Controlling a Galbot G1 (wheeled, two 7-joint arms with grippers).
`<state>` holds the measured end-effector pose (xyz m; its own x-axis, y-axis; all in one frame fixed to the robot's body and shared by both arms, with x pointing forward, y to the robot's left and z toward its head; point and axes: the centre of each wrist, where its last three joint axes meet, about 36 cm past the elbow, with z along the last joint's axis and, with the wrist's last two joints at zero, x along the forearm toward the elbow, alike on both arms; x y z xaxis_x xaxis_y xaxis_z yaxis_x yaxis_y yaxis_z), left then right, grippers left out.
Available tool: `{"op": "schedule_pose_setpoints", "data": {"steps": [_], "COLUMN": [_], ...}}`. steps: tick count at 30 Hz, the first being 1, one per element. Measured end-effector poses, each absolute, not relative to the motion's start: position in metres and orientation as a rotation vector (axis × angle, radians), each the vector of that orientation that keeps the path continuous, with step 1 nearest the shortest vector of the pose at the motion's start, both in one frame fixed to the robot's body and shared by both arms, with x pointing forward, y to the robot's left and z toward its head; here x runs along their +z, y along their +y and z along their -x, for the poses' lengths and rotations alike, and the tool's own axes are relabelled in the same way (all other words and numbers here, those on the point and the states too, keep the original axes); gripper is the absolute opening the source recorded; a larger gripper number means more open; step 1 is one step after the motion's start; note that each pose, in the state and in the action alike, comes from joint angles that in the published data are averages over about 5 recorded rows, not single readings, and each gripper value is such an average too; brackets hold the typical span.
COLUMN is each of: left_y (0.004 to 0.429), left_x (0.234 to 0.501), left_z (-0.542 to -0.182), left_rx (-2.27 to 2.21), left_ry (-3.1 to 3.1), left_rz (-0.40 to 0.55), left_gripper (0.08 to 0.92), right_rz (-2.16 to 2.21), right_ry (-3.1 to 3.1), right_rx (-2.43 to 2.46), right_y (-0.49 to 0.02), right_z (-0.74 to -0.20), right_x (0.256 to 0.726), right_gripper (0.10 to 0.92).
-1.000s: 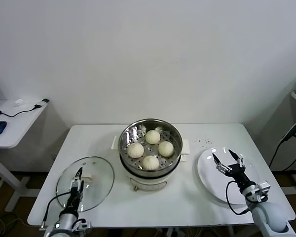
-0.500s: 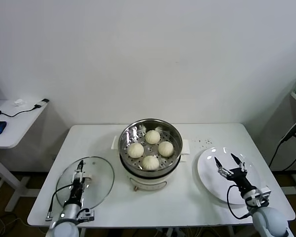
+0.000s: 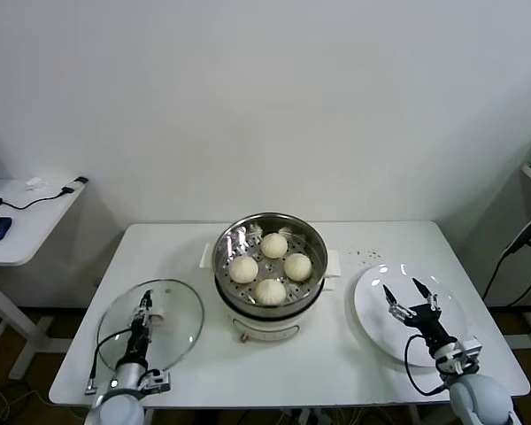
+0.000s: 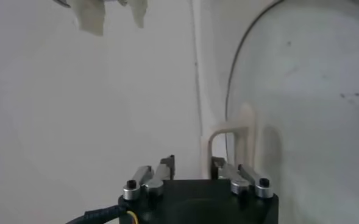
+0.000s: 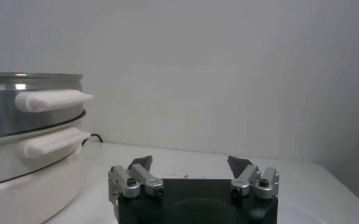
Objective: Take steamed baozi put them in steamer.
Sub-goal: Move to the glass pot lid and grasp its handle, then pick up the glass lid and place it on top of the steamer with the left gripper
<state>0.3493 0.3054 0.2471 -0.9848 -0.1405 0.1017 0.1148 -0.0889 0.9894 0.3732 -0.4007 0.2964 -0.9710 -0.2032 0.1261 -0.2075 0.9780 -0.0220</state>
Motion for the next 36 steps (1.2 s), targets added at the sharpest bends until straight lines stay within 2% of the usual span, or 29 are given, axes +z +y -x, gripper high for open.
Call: {"op": "schedule_pose_setpoints", "data": {"steps": [7,10,19,28,36], "left_y": [0.308,0.31,0.319,0.331,0.317], "left_x": [0.25,0.254,0.291,0.362,0.418], "left_z": [-0.349,-0.347,-0.333,-0.311,-0.312], "left_rx": [-2.181,-2.177,-2.179,-2.192,-2.227], "left_ry": [-2.02,-2.028,-2.036,-1.991,-1.967], "left_rz": [-0.042,-0.056,-0.144,-0.296,-0.386], "left_gripper": [0.199,0.152,0.148,0.148,0.148], "right_rz": [-0.31,-0.305,-0.297,-0.297,-0.299], "right_ry": [-3.007,-3.009,-3.01,-3.01,-3.013], "right_rx": [0.067,0.072,0.086,0.112,0.142], "right_y": [-0.402,-0.403,-0.407,-0.41,-0.41], "right_z": [-0.376,-0.378,-0.385,-0.396,-0.41], "right_x": [0.296,0.295,0.295,0.296,0.3], "right_gripper": [0.823,0.823,0.823,0.823,0.823]}}
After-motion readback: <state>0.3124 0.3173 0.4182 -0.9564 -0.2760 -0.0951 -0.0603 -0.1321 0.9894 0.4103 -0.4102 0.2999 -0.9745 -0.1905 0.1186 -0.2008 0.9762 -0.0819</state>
